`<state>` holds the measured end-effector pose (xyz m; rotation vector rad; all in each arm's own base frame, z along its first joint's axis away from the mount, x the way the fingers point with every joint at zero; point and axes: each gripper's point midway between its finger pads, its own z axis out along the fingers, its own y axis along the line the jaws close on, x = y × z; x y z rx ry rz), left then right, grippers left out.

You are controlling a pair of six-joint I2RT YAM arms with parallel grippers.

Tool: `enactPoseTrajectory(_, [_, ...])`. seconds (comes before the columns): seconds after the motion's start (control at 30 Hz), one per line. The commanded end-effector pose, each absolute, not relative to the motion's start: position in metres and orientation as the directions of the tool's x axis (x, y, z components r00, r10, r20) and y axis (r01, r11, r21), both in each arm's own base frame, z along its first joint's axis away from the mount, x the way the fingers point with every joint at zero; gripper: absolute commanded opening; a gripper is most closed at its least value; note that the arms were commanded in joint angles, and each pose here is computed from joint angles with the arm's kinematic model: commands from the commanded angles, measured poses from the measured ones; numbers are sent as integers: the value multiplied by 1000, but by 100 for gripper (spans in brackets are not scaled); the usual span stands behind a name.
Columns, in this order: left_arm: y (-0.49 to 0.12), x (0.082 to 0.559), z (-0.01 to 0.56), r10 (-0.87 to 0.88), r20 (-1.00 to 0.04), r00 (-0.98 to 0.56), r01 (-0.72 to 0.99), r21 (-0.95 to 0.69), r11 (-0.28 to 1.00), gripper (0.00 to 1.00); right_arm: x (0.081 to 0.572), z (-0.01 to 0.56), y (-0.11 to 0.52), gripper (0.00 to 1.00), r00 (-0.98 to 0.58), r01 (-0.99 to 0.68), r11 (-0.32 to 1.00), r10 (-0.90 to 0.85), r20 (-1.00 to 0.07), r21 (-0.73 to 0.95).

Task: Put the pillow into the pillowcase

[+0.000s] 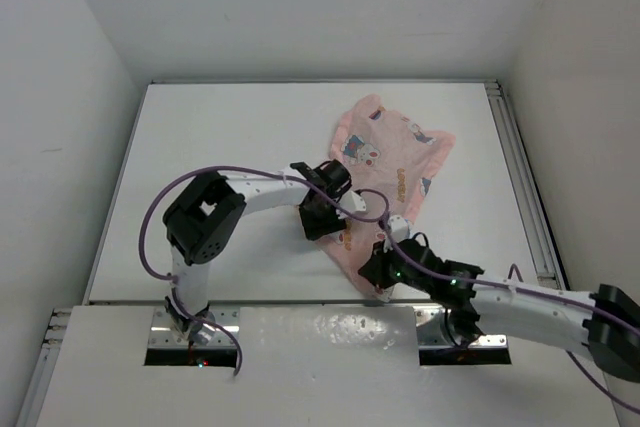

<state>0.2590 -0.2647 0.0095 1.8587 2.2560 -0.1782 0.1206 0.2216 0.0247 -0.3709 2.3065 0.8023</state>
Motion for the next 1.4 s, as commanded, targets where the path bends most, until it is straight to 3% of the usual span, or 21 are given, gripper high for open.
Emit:
enactPoseTrajectory(0.0, [-241, 253, 30, 974, -183, -133, 984, 92, 152, 53, 152, 44, 200, 10, -690, -364, 828, 67, -720, 426])
enactPoseTrajectory(0.17, [-203, 239, 31, 992, -77, -97, 986, 126, 106, 53, 188, 67, 163, 12, -621, -209, 903, 174, -764, 376])
enactPoseTrajectory(0.27, [-183, 231, 32, 996, -20, -85, 986, 139, 87, 53, 209, 70, 134, 33, -614, -56, 937, 240, -752, 344])
enactPoseTrajectory(0.37, [-168, 221, 33, 997, 25, -78, 990, 123, 75, 53, 225, 66, 120, 39, -659, 64, 939, 294, -693, 338])
enactPoseTrajectory(0.43, [-159, 214, 33, 996, 49, -75, 991, 112, 69, 53, 233, 61, 123, 52, -712, 97, 928, 317, -626, 359])
enactPoseTrajectory(0.53, [-145, 203, 39, 994, 77, -71, 993, 99, 64, 53, 255, 58, 115, 61, -731, 190, 901, 395, -556, 390])
enactPoseTrajectory(0.7, [-129, 204, 67, 995, 89, -48, 983, 178, 32, 53, 287, 55, 104, 71, -738, 268, 899, 423, -526, 347])
enactPoseTrajectory(0.77, [-141, 218, 89, 998, 20, -63, 965, 255, 56, 54, 290, 40, 98, 73, -759, 307, 903, 423, -494, 300])
enactPoseTrajectory(0.87, [-181, 245, 133, 979, -174, -102, 929, 336, 157, 54, 300, 34, 97, 74, -767, 340, 896, 439, -467, 284])
enactPoseTrajectory(0.9, [-204, 259, 155, 954, -284, -93, 910, 364, 197, 55, 302, 27, 99, 74, -781, 346, 896, 439, -444, 279])
enactPoseTrajectory(1.03, [-253, 286, 185, 858, -508, -77, 866, 392, 310, 58, 305, 19, 107, 74, -802, 350, 892, 444, -401, 288])
enactPoseTrajectory(1.27, [-280, 304, 122, 842, -526, -120, 876, 342, 339, 58, 299, 11, 106, 74, -801, 355, 890, 448, -398, 287])
enactPoseTrajectory(1.37, [-263, 283, 69, 872, -461, -161, 904, 285, 318, 58, 300, 7, 102, 74, -796, 365, 884, 459, -396, 292])
